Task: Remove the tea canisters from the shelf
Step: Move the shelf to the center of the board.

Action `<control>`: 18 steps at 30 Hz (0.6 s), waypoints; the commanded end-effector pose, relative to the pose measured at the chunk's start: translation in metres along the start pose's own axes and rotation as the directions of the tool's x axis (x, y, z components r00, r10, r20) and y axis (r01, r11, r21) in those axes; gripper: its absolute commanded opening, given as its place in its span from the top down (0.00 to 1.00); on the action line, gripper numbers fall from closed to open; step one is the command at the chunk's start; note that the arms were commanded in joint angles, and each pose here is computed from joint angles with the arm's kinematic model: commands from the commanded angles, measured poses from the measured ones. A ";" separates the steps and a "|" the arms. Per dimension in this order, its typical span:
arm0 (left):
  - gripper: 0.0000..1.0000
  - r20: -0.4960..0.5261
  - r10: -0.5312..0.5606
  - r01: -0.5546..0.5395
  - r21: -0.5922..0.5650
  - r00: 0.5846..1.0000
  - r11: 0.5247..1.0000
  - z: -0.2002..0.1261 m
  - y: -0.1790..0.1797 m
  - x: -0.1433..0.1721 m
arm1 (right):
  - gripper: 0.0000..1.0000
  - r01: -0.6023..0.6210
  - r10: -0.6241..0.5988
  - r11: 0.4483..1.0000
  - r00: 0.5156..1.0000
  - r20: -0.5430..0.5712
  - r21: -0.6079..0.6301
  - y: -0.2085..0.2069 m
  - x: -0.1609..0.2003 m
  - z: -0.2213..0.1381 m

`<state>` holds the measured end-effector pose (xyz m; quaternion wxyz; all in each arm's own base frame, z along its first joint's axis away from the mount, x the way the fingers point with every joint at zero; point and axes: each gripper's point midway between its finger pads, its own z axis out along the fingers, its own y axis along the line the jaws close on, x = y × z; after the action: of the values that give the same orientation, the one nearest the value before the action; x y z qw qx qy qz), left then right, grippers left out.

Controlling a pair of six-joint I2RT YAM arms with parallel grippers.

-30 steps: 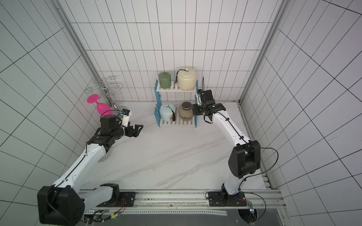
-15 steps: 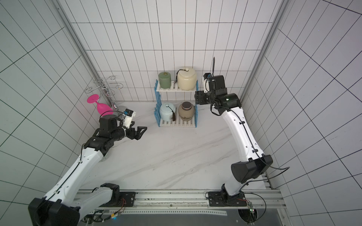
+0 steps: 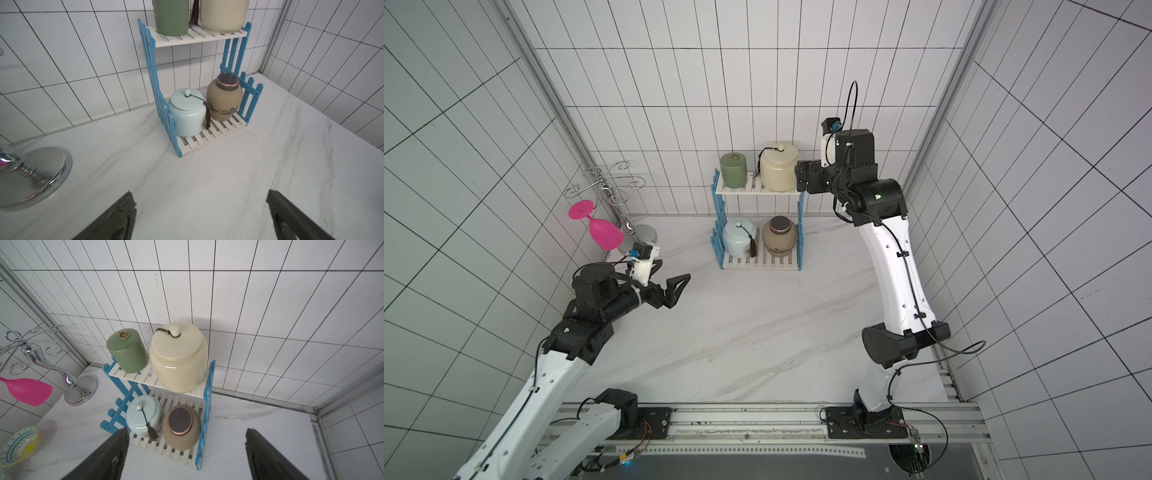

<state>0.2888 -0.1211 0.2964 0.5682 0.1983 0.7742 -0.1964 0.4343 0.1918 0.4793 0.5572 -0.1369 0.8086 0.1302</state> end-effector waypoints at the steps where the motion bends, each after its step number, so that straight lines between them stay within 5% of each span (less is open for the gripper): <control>1: 0.01 0.156 0.035 -0.037 0.010 0.987 0.999 0.002 -0.001 -0.030 | 0.08 0.002 -0.003 1.000 0.999 0.042 0.014 -0.002 -0.012 0.010; 8: 0.01 0.308 0.057 -0.063 0.011 0.950 0.998 -0.008 0.008 -0.048 | 0.09 -0.003 0.005 1.000 0.987 0.160 -0.013 0.003 -0.038 0.040; 18: 0.01 0.099 -0.017 0.023 -0.059 0.995 0.998 0.026 0.020 -0.017 | 0.11 -0.007 0.009 1.000 0.967 0.255 -0.011 0.003 -0.052 0.094</control>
<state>0.3148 -0.1256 0.3089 0.6263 0.1904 0.7276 -0.2050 0.5304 0.2359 0.4697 0.6225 -0.1303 0.7577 0.1464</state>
